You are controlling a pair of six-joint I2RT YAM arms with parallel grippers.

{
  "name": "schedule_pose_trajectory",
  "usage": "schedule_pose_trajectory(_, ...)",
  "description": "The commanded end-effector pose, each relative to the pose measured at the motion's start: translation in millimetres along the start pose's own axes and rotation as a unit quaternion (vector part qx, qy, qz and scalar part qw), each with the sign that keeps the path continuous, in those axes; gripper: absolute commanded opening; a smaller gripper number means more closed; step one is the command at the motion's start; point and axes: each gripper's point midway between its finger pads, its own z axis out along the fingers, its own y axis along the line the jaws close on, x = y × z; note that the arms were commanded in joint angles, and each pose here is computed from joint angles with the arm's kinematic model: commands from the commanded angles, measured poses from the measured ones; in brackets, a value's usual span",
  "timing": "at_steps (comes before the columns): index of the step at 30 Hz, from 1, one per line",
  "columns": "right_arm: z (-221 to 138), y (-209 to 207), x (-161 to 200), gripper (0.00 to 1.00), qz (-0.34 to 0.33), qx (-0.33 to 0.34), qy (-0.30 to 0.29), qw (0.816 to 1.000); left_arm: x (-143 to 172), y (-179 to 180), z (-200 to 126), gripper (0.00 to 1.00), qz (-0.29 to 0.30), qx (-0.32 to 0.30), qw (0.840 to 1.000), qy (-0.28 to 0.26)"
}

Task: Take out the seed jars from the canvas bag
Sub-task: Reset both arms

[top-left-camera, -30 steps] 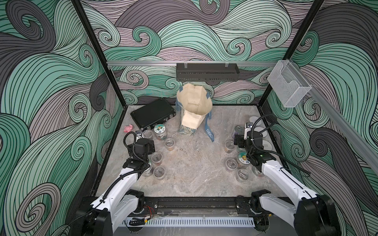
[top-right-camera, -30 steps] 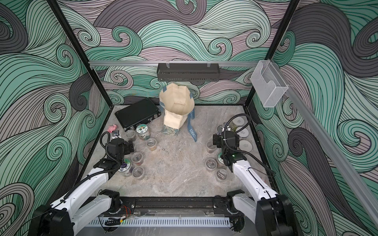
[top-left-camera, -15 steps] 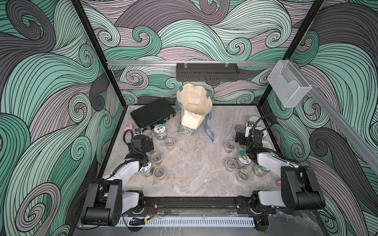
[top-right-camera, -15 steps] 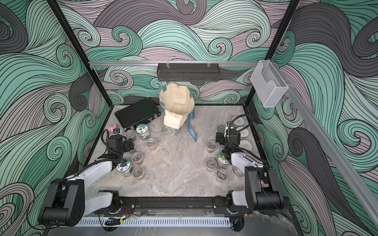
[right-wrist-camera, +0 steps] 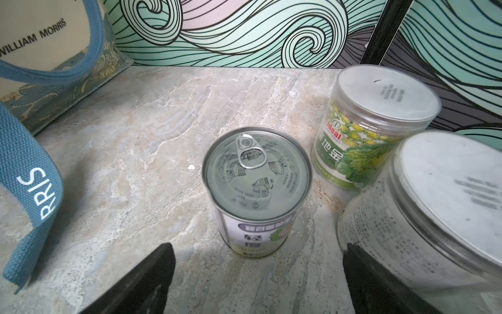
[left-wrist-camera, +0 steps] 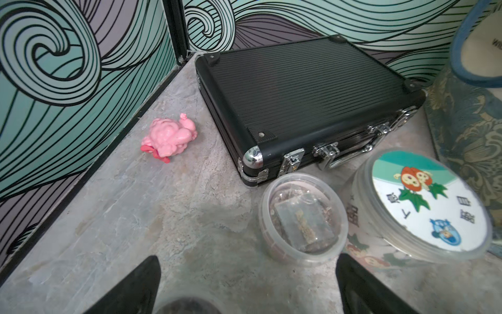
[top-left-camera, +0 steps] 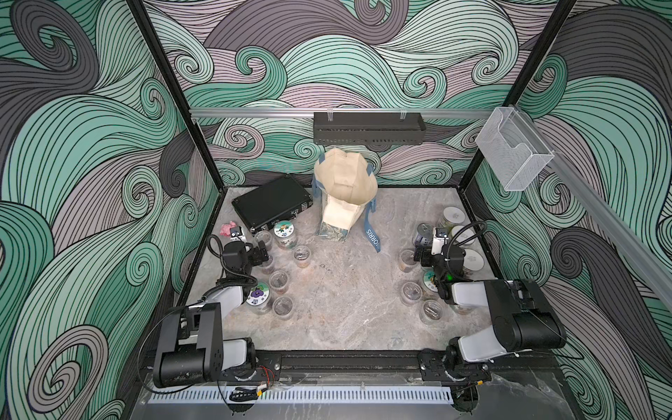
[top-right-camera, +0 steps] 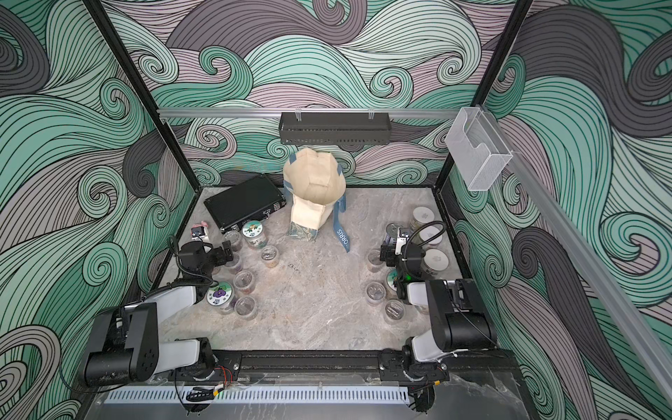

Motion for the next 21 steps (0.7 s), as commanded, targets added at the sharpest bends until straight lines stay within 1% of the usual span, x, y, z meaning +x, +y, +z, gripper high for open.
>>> schedule_pose_trajectory(1, -3, 5, -18, 0.99, -0.008, -0.01, -0.046, 0.999, -16, -16, 0, 0.99, 0.014, 0.053, 0.997, -0.046)
schedule_pose_trajectory(4, -4, 17, -18, 0.99, -0.023, -0.042, -0.05, 0.998, -12, -14, 1, 0.99, 0.014, 0.049, 0.997, -0.061)
schedule_pose_trajectory(7, -3, 16, -18, 0.99, -0.022, -0.042, -0.048, 0.998, -7, -18, 8, 0.99, 0.023, 0.062, 0.996, -0.055)
schedule_pose_trajectory(9, -1, 16, -17, 0.99, -0.021, -0.039, -0.041, 0.998, 4, -16, 16, 0.99, 0.018, 0.062, 0.997, -0.044)
schedule_pose_trajectory(11, 1, 15, -18, 0.99, -0.019, -0.037, -0.038, 0.998, 5, -20, 20, 0.98, 0.026, 0.081, 0.995, -0.049)
schedule_pose_trajectory(13, 5, 13, -18, 0.99, -0.015, -0.033, -0.029, 0.999, 5, -21, 26, 0.99, 0.024, 0.08, 0.996, -0.024)
schedule_pose_trajectory(16, 9, 9, -17, 0.99, -0.006, -0.03, -0.016, 0.999, 6, -18, 37, 0.99, 0.025, 0.056, 0.998, 0.003)
schedule_pose_trajectory(21, 11, 6, -17, 0.99, -0.001, -0.025, -0.01, 1.0, 6, -19, 36, 0.99, 0.027, 0.053, 0.998, 0.004)
